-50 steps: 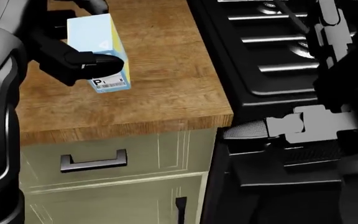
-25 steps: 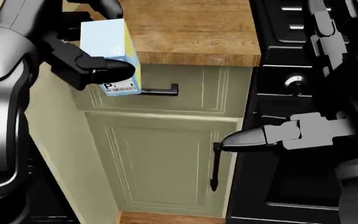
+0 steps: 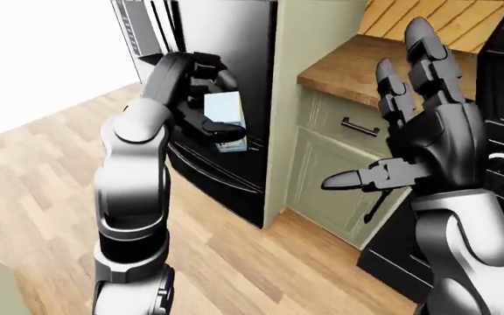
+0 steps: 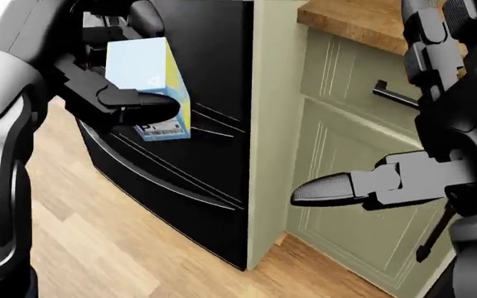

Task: Move the drinks to the dining counter.

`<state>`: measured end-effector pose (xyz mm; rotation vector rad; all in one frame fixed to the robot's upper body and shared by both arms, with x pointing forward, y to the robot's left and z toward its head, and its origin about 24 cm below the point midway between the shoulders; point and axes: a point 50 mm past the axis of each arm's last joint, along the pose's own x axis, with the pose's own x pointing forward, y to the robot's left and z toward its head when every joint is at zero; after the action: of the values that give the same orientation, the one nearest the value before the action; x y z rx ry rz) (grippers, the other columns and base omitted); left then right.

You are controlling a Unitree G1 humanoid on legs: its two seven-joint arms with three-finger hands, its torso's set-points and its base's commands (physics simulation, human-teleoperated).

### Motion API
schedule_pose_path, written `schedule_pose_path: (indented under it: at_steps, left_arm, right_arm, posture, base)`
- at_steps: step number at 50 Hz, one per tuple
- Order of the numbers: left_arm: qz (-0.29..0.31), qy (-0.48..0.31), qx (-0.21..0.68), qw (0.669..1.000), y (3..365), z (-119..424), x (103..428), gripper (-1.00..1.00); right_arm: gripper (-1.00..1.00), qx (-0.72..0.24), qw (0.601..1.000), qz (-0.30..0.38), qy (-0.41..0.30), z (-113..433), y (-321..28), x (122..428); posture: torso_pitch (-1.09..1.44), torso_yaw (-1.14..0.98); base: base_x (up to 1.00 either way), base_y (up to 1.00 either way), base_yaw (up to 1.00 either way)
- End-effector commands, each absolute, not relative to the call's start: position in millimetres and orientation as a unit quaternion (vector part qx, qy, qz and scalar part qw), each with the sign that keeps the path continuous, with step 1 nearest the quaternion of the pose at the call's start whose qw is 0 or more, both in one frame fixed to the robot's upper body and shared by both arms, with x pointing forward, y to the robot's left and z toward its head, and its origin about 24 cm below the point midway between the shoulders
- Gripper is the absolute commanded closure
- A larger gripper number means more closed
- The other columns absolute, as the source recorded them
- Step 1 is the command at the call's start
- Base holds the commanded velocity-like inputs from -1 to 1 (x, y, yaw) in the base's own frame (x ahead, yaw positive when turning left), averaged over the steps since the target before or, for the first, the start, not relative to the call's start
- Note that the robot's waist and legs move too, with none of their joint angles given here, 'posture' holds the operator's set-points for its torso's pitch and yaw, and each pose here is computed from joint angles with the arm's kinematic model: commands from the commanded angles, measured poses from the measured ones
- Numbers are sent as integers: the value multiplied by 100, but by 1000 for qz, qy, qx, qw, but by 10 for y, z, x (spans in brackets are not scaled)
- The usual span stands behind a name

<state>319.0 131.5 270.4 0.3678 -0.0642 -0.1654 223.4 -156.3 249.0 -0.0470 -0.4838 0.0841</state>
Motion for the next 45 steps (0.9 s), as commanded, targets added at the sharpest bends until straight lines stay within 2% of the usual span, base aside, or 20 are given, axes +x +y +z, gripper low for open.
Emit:
schedule_pose_path:
  at_steps: [1, 17, 39, 45]
  left_arm:
    - [-52, -87, 186, 977, 1392, 2925, 3122, 100]
    - [-43, -79, 184, 979, 1478, 2892, 3170, 100]
    - [-46, -86, 180, 979, 1463, 2927, 3080, 100]
    - [-47, -87, 179, 979, 1461, 2929, 3074, 100]
  right_arm:
    - [-100, -25, 960, 51, -273, 2584, -1529, 2188]
    - [-100, -23, 960, 64, -271, 2552, -1457, 2191]
    - [-100, -25, 959, 65, -273, 2588, -1446, 2185]
    - [-100, -33, 959, 66, -275, 2590, -1430, 2182]
  posture:
    - [0, 0]
    - [0, 0]
    - [0, 0]
    - [0, 0]
  base:
    - [0, 0, 100]
    - [0, 0, 100]
    - [0, 0, 100]
    - [0, 100, 0]
